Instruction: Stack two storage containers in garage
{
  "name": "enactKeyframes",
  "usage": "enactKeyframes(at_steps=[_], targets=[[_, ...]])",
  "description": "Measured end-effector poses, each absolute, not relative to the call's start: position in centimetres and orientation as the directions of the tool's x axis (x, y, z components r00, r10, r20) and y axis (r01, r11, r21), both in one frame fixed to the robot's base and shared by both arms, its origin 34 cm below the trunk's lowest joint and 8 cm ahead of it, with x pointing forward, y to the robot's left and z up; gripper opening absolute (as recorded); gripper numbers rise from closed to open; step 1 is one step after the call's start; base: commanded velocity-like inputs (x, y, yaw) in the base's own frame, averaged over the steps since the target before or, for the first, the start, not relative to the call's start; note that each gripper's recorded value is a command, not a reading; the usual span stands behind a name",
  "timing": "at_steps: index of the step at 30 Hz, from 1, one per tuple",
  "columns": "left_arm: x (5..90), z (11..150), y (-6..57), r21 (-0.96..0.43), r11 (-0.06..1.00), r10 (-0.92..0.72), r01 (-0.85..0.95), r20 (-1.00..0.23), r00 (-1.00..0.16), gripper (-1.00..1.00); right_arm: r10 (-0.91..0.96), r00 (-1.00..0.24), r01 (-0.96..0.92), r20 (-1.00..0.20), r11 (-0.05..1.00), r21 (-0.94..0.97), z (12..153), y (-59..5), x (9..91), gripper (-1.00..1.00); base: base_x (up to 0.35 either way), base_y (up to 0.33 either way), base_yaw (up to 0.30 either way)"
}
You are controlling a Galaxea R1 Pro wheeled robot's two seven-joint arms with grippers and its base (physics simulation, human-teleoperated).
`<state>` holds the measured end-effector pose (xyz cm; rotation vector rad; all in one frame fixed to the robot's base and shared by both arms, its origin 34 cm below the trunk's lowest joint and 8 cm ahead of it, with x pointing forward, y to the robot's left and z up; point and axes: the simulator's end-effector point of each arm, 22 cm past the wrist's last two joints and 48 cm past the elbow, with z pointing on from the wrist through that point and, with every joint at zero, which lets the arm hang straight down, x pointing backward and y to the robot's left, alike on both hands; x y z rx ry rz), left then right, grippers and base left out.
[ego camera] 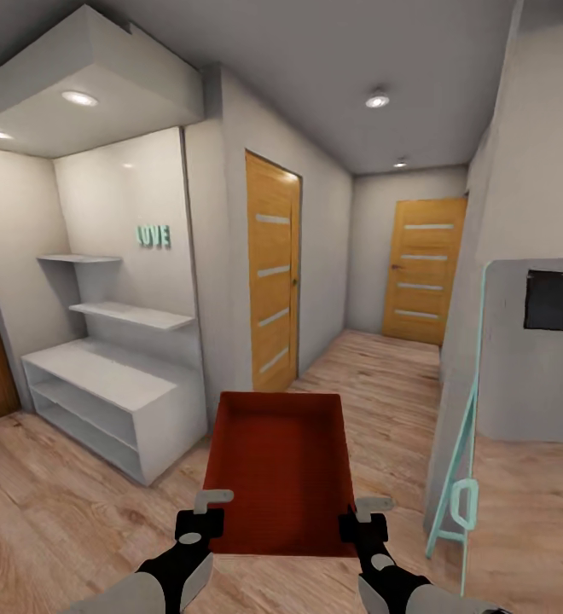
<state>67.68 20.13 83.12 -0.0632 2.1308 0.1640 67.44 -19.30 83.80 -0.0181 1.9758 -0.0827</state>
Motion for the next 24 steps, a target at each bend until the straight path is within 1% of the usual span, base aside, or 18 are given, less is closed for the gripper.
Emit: enactKeyframes(at_steps=[10, 14, 24], targets=[[67.67, 83.12, 20.14, 0.093, 0.99, 0.02, -0.11, -0.844, -0.536, -1.0, -0.051, -0.396, 0.026, -0.917, 0.997, -0.067, 83.79, -19.3, 67.43, -1.0, 0.321, 0.182, -0.227], [67.65, 83.09, 20.14, 0.092, 0.99, 0.018, -0.111, -0.844, -0.537, -1.0, -0.053, -0.396, 0.025, -0.917, 0.997, -0.068, 83.79, -19.3, 67.43, -1.0, 0.321, 0.182, -0.058], [67.65, 83.08, 20.15, 0.093, 0.99, 0.02, -0.11, -0.844, -0.537, -1.0, -0.052, -0.397, 0.025, -0.917, 0.997, -0.067, 83.76, -19.28, 67.4, -1.0, 0.321, 0.181, -0.004]])
